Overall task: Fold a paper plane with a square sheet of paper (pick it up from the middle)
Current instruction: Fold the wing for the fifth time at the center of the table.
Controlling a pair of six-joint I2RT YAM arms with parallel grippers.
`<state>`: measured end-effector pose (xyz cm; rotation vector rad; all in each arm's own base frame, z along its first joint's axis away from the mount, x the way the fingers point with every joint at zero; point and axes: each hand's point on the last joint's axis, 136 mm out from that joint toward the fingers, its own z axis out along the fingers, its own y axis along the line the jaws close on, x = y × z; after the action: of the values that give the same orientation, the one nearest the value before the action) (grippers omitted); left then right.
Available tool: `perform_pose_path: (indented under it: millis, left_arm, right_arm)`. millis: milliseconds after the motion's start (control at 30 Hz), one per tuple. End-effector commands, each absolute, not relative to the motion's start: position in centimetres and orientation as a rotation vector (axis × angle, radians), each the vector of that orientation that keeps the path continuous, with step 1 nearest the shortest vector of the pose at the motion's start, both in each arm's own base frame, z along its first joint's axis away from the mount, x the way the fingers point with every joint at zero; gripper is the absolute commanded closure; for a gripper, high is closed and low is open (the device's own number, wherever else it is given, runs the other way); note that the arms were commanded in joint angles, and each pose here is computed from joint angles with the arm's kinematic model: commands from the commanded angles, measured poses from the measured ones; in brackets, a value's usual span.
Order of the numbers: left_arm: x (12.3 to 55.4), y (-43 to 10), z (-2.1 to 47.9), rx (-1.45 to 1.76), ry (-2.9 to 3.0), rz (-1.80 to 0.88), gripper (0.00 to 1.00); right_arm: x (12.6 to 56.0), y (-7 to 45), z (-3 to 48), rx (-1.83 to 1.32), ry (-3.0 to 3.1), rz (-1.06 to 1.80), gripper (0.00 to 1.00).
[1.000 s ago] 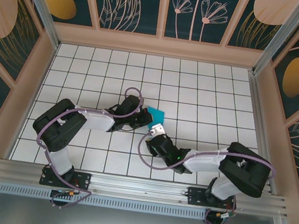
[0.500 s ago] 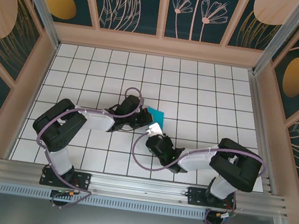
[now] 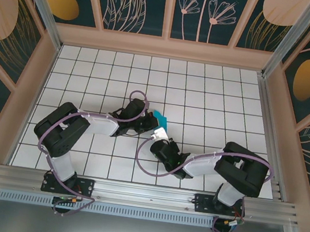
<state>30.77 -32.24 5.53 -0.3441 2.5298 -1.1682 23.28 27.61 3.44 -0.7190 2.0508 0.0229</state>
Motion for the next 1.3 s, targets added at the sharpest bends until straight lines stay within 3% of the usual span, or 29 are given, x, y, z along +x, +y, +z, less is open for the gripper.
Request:
perform_pose_path:
  millis: [0,200,533,933,1100,1267]
  left_arm:
    - [31.0,-31.9,6.1,-0.363,2.513,-1.169,0.95]
    - [30.9,-31.7,5.9,-0.365,2.514,-1.164,0.96]
    - [31.0,-31.8,5.9,-0.361,2.514,-1.163,0.95]
    - [30.9,-31.5,5.9,-0.368,2.517,-1.151,0.90]
    - [31.0,-31.0,6.9,-0.369,2.491,-1.124,0.78]
    - [31.4,-28.8,7.5,-0.418,2.459,-0.990,0.55]
  right_arm:
    - [23.5,28.4,4.1,-0.687,2.044,0.038,0.82]
    - [23.6,28.7,5.0,-0.647,2.025,0.099,0.76]
    - [23.6,28.2,4.3,-0.647,2.050,0.079,0.89]
    - [23.7,28.2,3.9,-0.623,2.085,0.096,0.96]
    - [23.6,28.3,3.5,-0.614,2.111,0.146,0.97]
    - [23.4,28.5,3.1,-0.613,2.133,0.198,0.97]
